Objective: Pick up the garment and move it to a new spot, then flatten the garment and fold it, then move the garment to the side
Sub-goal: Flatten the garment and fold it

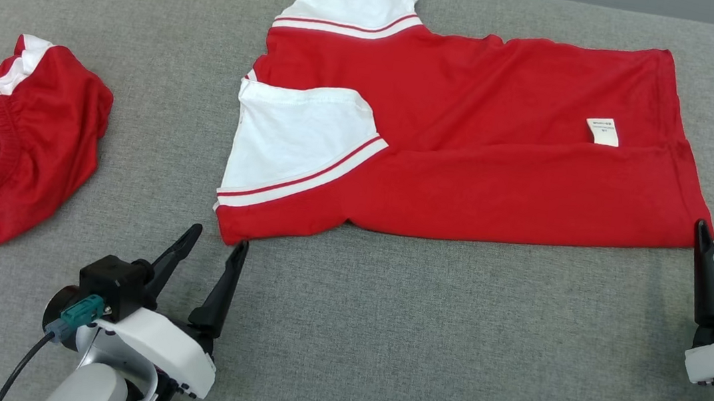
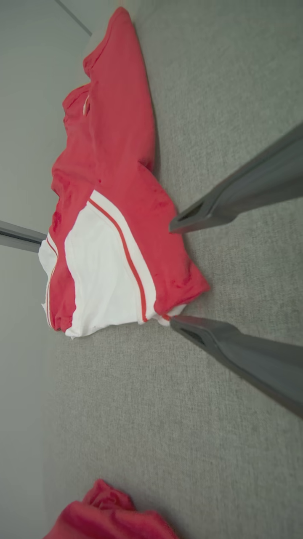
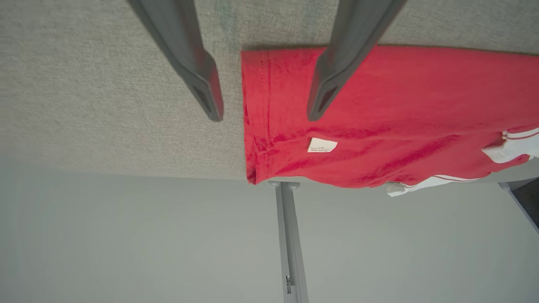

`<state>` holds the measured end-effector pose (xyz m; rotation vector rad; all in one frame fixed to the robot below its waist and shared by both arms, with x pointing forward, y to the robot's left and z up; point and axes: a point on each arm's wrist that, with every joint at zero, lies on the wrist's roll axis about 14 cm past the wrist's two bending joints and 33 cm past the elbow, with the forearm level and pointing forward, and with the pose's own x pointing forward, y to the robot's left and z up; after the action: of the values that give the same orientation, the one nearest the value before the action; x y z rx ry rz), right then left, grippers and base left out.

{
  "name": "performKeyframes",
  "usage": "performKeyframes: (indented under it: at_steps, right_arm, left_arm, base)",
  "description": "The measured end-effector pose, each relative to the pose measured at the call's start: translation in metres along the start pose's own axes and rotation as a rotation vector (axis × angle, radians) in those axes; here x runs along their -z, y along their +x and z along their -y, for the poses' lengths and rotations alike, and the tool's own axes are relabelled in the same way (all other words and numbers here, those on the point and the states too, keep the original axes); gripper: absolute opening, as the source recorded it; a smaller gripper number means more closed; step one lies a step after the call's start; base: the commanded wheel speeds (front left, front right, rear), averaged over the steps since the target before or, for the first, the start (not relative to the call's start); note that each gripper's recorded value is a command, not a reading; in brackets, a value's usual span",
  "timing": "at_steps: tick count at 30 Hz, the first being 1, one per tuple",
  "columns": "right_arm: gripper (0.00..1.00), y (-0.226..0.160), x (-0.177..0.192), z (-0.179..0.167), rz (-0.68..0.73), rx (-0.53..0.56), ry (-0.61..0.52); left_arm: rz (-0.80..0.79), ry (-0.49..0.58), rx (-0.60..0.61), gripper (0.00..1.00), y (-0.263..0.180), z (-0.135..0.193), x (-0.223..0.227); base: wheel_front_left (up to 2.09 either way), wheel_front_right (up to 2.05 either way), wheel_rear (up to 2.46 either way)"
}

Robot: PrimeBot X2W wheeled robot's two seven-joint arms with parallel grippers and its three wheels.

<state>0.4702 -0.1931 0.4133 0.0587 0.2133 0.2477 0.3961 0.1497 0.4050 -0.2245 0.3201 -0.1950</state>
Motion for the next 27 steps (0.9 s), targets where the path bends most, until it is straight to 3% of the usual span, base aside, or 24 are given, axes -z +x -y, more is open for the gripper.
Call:
performKeyframes:
  at_steps: [4, 5, 6, 9, 10, 13, 14, 20, 27]
  right_arm:
    - [1.0, -0.005, 0.002, -0.001, -0.001, 0.008, 0.013]
    - [1.0, -0.005, 0.002, -0.002, 0.0, 0.008, 0.016]
    - [1.0, -0.005, 0.003, -0.003, -0.001, 0.008, 0.02]
    - [1.0, -0.004, 0.002, -0.001, 0.0, 0.008, 0.019]
    - [1.0, -0.002, 0.0, 0.0, 0.007, 0.009, 0.018]
    - [1.0, -0.003, 0.002, 0.002, 0.004, 0.013, 0.016]
    - [1.0, -0.002, 0.001, 0.003, 0.005, 0.013, 0.016]
    - [1.0, -0.001, 0.0, 0.005, 0.006, 0.019, 0.019]
    - [1.0, -0.004, 0.035, -0.004, -0.113, 0.012, 0.071]
  left_arm:
    - [-0.034, 0.001, 0.015, 1.0, 0.002, 0.002, 0.004]
    - [-0.055, 0.003, 0.02, 0.72, 0.003, 0.002, 0.008]
    - [-0.08, 0.009, 0.02, 0.5, 0.004, 0.001, 0.013]
    - [-0.116, 0.025, 0.02, 0.33, 0.009, -0.004, 0.018]
    - [-0.129, 0.027, 0.022, 0.19, 0.014, -0.004, 0.02]
    - [-0.153, 0.034, 0.025, 0.13, 0.018, -0.005, 0.025]
    - [-0.162, 0.035, 0.028, 0.02, 0.02, -0.005, 0.027]
    - [-0.175, 0.061, 0.037, 0.0, 0.024, -0.007, 0.028]
    - [-0.169, 0.083, 0.037, 0.0, 0.015, -0.01, 0.027]
  base:
    - [0.0, 0.0, 0.0]
    - [0.0, 0.0, 0.0]
    - [0.0, 0.0, 0.0]
    - [0.0, 0.0, 0.0]
    - [0.0, 0.0, 0.0]
    - [0.0, 0.0, 0.0]
    - [0.0, 0.0, 0.0]
    - [0.0, 0.0, 0.0]
    - [0.0, 0.0, 0.0]
